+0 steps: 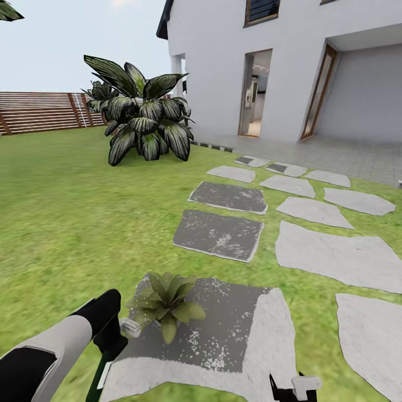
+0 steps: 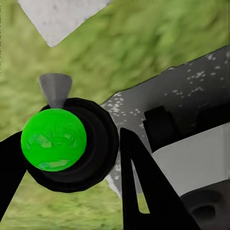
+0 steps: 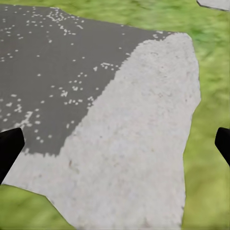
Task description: Pick up the pesticide atomizer in the garden and spray insectifuge to fully cover both potted plants in the garden.
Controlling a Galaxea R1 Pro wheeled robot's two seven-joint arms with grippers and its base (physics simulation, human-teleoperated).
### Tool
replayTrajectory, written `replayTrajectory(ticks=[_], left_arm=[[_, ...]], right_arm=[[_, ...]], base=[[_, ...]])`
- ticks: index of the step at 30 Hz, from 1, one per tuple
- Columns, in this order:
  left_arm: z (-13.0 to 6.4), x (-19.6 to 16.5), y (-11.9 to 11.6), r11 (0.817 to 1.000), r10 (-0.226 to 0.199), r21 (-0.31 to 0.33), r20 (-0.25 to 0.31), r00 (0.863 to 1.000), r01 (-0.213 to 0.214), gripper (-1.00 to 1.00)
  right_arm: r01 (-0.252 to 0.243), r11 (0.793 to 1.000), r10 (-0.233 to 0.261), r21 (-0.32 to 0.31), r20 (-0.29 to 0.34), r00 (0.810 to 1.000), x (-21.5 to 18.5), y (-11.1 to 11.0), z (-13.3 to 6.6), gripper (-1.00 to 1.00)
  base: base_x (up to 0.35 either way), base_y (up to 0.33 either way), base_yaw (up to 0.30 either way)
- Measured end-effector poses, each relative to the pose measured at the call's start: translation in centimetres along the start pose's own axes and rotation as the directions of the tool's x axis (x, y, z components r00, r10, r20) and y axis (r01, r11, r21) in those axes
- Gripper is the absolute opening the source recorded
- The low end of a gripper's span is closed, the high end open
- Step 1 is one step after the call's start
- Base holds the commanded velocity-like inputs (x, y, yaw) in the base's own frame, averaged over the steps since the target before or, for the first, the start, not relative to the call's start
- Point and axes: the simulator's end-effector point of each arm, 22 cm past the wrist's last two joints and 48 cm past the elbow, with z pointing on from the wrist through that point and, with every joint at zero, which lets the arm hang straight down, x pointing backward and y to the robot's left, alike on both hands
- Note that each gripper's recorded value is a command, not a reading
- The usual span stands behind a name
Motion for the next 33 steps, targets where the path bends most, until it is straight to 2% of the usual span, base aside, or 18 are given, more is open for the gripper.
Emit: replayTrajectory(ticks=[4, 7, 11, 16, 26, 33], left_arm=[[-0.8, -1.2, -0.7, 1.0, 0.003, 0.007, 0.024, 1.0, -0.003, -1.0], [-1.8, -3.5, -3.5, 0.999, 0.039, 0.026, 0.053, 0.998, -0.04, -1.0], [-4.0, -6.3, -5.6, 0.996, 0.076, 0.029, 0.097, 0.992, -0.079, -1.0], [-3.8, -6.2, -5.8, 0.996, 0.083, 0.025, 0.091, 0.992, -0.086, -1.0], [-3.1, -5.6, -6.1, 0.996, 0.083, 0.033, 0.078, 0.993, -0.086, -1.0], [-4.1, -6.5, -5.9, 0.996, 0.087, 0.022, 0.097, 0.991, -0.089, -1.0]], right_arm=[[-0.001, 1.0, 0.001, -0.001, -0.003, 1.0, 0.1, 0.1, 0.0, 1.0], [0.0, 1.0, 0.0, -0.001, -0.003, 1.0, 0.1, 0.1, 0.0, 1.0], [0.0, 1.0, 0.0, -0.001, -0.003, 1.0, 0.1, 0.1, -0.1, 1.0], [0.0, 1.0, 0.0, -0.002, -0.003, 1.0, 0.1, 0.1, 0.0, 1.0], [0.0, 1.0, 0.0, -0.001, -0.003, 1.0, 0.1, 0.1, -0.1, 1.0], [0.0, 1.0, 0.0, -0.001, -0.003, 1.0, 0.1, 0.1, 0.0, 1.0]], base=[[0.0, 0.0, 0.0], [0.0, 0.0, 0.0], [0.0, 0.0, 0.0], [-0.011, -0.031, 0.0], [-0.012, -0.228, 0.0], [0.05, -0.067, 0.0]])
